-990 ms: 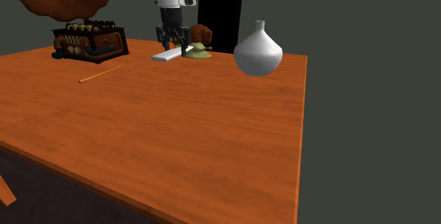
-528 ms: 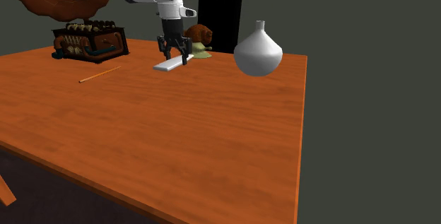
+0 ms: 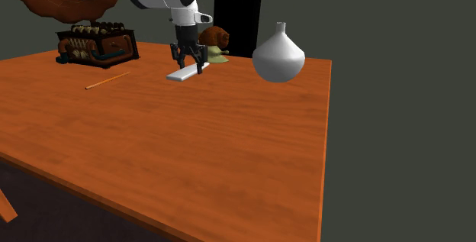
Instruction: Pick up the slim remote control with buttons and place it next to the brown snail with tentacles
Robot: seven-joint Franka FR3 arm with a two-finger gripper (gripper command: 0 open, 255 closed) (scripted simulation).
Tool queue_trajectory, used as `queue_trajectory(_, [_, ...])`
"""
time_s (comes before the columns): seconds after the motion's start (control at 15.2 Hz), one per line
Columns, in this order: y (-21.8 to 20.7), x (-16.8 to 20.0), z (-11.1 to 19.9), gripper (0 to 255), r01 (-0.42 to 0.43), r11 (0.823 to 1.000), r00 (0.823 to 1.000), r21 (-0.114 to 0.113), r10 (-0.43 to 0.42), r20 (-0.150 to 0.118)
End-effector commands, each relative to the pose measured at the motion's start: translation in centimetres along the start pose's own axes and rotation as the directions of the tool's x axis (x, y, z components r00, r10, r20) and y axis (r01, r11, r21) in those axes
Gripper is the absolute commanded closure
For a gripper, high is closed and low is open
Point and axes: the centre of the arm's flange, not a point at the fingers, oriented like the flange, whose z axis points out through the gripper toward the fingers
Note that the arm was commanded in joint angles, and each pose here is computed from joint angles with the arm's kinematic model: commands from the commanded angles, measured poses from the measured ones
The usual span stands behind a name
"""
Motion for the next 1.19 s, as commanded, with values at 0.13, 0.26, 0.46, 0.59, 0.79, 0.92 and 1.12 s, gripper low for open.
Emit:
queue_trajectory(0.13, [0.0,0.0,0.0,0,0.000,1.000,1.000,0.000,0.000,0.000])
queue_trajectory(0.26, [0.0,0.0,0.0,0,0.000,1.000,1.000,0.000,0.000,0.000])
queue_trajectory(0.46, [0.0,0.0,-1.3,0,0.000,1.000,1.000,0.000,0.000,0.000])
queue_trajectory(0.59, [0.0,0.0,-4.0,0,0.000,1.000,1.000,0.000,0.000,0.000])
queue_trajectory(0.79, [0.0,0.0,-5.0,0,0.000,1.000,1.000,0.000,0.000,0.000])
queue_trajectory(0.92, [0.0,0.0,-5.0,0,0.000,1.000,1.000,0.000,0.000,0.000])
queue_trajectory(1.12, [0.0,0.0,-5.0,0,0.000,1.000,1.000,0.000,0.000,0.000])
